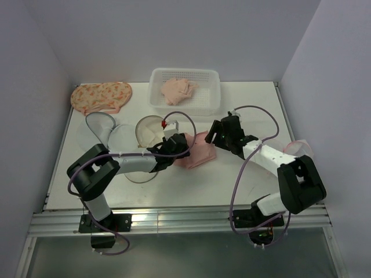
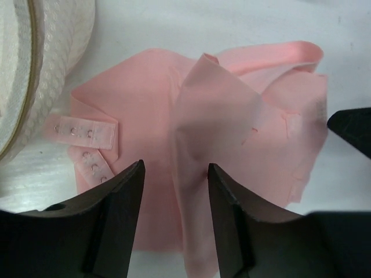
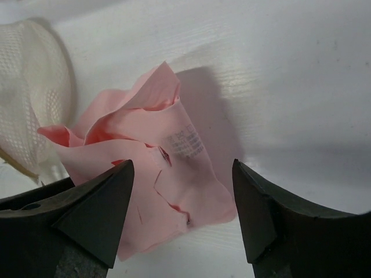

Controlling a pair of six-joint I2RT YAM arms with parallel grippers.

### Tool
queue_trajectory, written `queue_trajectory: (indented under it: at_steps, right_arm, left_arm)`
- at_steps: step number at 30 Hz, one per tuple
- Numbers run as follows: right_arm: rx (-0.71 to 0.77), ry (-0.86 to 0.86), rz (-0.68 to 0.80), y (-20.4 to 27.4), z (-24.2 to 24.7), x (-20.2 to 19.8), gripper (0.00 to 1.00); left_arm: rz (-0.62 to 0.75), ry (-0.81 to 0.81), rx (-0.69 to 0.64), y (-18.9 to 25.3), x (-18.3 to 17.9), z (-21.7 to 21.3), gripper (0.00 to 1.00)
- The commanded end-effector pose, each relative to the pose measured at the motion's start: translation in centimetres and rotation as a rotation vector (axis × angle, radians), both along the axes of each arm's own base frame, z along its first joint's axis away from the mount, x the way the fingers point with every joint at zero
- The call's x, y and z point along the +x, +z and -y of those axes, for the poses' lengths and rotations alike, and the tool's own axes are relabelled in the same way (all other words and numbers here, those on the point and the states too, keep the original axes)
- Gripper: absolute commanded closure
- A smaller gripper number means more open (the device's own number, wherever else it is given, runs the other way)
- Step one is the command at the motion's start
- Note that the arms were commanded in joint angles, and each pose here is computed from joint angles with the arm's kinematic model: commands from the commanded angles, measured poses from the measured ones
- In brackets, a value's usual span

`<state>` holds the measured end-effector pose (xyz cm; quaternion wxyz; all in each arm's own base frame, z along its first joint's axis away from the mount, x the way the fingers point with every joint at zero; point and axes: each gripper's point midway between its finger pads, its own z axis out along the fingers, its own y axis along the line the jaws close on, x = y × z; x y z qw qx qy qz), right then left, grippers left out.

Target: Place the bra in the laundry bag and zip it closed

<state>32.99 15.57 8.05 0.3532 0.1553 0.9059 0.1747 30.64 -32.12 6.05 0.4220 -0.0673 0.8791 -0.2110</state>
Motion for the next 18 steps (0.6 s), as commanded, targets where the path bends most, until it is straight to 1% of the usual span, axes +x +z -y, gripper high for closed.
queue_trajectory:
  at_steps: [1,2,4,5,12,18]
  right_arm:
    - [0.084,0.066,0.070,0.1,-1.6,1.3,0.24]
    - [0.098,0.081,0.056,-0.6,-1.9,1.1,0.20]
    - [0.126,0.085,0.063,-1.1,-2.1,1.1,0.17]
    - [0.136,0.099,0.043,-1.9,-2.4,0.8,0.15]
    - [0.204,0.128,0.036,-3.2,-3.7,0.8,0.13]
    - [0.288,0.144,0.039,-3.0,-5.0,0.8,0.13]
  left_arm:
    - [0.016,0.027,0.046,0.3,1.5,0.1,0.47]
    - [0.014,0.028,0.055,0.1,1.7,0.0,0.50]
    - [0.005,0.033,0.066,-0.4,2.1,0.1,0.53]
    - [0.001,0.027,0.068,-0.6,2.3,0.2,0.55]
    - [-0.019,0.015,0.082,-1.7,3.1,0.5,0.58]
    - [-0.042,-0.016,0.072,-2.8,3.0,1.2,0.59]
